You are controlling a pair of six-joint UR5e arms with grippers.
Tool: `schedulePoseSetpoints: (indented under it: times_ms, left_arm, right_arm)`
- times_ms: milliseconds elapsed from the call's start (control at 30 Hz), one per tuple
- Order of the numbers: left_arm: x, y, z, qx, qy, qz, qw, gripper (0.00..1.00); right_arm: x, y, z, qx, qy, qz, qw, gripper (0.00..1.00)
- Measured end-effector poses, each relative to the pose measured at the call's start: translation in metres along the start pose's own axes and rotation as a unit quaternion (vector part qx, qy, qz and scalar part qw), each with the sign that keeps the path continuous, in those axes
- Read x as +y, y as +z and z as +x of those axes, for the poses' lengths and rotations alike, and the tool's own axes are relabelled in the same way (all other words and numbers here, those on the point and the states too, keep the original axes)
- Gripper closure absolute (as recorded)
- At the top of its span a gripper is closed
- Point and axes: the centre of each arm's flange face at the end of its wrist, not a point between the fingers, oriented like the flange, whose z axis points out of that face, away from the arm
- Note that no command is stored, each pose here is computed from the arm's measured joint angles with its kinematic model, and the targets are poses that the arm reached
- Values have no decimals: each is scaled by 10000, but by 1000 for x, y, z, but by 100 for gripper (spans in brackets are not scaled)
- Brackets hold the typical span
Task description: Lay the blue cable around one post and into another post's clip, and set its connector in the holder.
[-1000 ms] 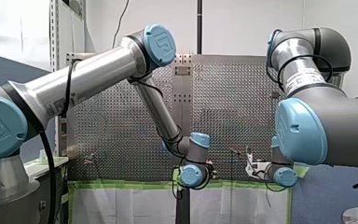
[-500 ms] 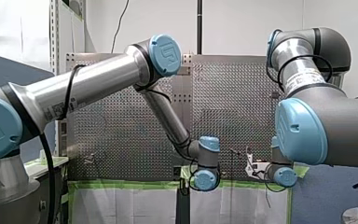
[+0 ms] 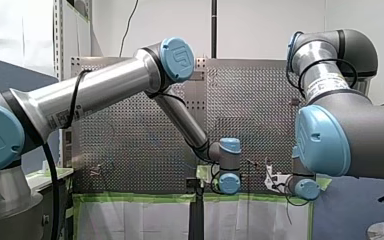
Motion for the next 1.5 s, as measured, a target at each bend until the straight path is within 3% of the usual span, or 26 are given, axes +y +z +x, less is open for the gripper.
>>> schedulePoseSetpoints:
  times_ms: [100,267,600,867,1100,1500]
  left_arm:
    - [1,1,0,63,153,38,9999,0]
    - [-5,-8,4,246,201,304,9990,0]
    - [-11,-24,13,636,279,791,9944,0]
    - [-9,-15,15,536,22,924,9943,0]
    - [2,-2,29,510,-116,801,9954,0]
    - [13,43,7,347,-231,499,9979,0]
  right_arm:
    - [1,-1,-1,-33,10,-14,10000,100]
    - [2,-1,0,-37,26,-27,10000,100]
    - [3,2,1,-18,-25,-33,10000,100]
    - [3,3,2,-13,-63,-36,10000,100]
    - [3,3,2,-13,-90,-23,10000,100]
    - [1,3,3,6,-101,11,9999,100]
